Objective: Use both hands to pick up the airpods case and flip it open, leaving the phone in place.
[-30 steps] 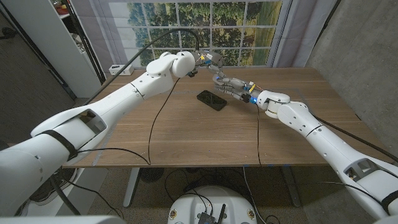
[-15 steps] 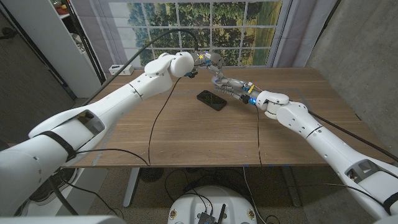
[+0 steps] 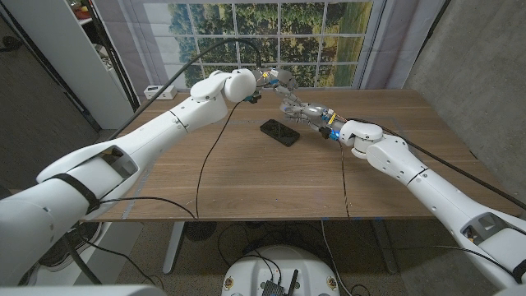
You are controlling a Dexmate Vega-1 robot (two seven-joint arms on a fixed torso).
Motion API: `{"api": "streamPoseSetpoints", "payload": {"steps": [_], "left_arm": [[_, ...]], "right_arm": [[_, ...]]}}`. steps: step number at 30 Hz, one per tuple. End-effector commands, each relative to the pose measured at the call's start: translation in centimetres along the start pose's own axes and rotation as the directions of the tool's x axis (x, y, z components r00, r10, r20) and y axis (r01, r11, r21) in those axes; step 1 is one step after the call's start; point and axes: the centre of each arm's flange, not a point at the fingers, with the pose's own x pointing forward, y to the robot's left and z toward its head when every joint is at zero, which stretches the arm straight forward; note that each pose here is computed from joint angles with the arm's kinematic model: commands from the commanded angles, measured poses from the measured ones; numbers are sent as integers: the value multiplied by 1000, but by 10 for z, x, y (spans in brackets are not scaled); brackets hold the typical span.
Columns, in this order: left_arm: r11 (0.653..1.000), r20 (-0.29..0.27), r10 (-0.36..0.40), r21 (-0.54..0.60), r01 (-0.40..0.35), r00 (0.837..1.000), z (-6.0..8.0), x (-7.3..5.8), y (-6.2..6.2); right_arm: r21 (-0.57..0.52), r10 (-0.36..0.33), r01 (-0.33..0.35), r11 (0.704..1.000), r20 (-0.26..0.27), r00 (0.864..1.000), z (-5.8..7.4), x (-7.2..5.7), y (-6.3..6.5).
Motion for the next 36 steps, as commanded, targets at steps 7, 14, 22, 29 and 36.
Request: {"api": "streamPoseSetpoints", "payload": {"steps": [7,14,22,29,36], "left_arm": [[1000,-43,11,15,-11,999,-2,-3,-3],[1000,-49,24,1,-24,999,-5,-4,-3],[999,-67,41,-6,-41,997,-8,-8,-3],[998,-69,54,-23,-56,996,-9,-12,-2],[997,-44,59,-45,-61,997,-9,-16,-2]], "right_arm": [[-152,-11,20,988,55,998,8,-7,3],[-161,-13,21,987,55,998,9,-7,3],[-176,-6,15,984,54,999,11,-6,5],[-178,-2,12,984,54,999,11,-8,9],[-174,-8,15,985,45,999,9,-11,12]]}}
